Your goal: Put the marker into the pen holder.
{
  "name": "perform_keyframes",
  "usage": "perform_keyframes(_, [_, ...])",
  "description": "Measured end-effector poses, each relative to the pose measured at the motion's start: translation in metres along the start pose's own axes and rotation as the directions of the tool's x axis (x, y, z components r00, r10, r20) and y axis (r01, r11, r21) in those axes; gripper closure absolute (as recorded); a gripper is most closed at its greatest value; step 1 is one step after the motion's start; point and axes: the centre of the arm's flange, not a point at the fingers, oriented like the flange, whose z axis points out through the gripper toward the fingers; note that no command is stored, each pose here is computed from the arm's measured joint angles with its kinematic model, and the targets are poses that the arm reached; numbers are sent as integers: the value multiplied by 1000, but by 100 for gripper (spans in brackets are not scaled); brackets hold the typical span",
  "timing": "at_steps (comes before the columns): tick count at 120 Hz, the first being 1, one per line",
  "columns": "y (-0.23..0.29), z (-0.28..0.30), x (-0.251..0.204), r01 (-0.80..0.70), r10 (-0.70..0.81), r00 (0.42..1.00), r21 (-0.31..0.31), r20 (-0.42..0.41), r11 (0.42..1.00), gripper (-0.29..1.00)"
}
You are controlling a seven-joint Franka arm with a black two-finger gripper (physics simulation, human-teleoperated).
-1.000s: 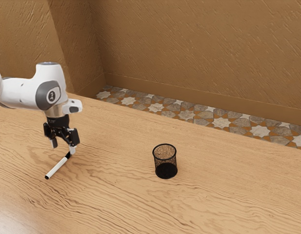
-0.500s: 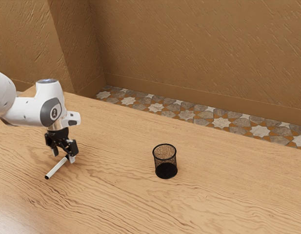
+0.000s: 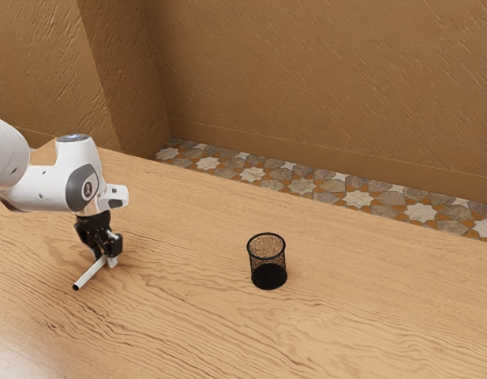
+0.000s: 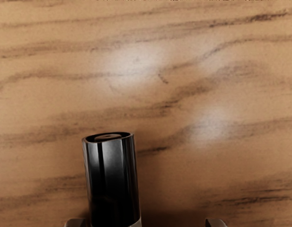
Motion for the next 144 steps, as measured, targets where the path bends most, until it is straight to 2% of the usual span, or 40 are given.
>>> perform_keyframes(20, [0, 0, 0, -11, 11, 1000, 1, -4, 1000, 63])
perform_keyframes(50, [-1, 0, 1, -16, 16, 1000, 14, -5, 1000, 79])
perform_keyframes(67, [0, -4, 2, -10, 10, 1000, 22, -14, 1000, 79])
perform_keyframes(93, [16, -48, 9, -24, 27, 995, 31, -92, 999, 79])
perform_keyframes(116, [74, -100, 24, -114, 121, 976, 52, -179, 992, 79])
perform_keyframes(131, [136, -124, 41, -209, 218, 947, 66, -235, 976, 79])
perform_keyframes(144, [196, -147, 74, -294, 308, 904, 91, -296, 952, 79])
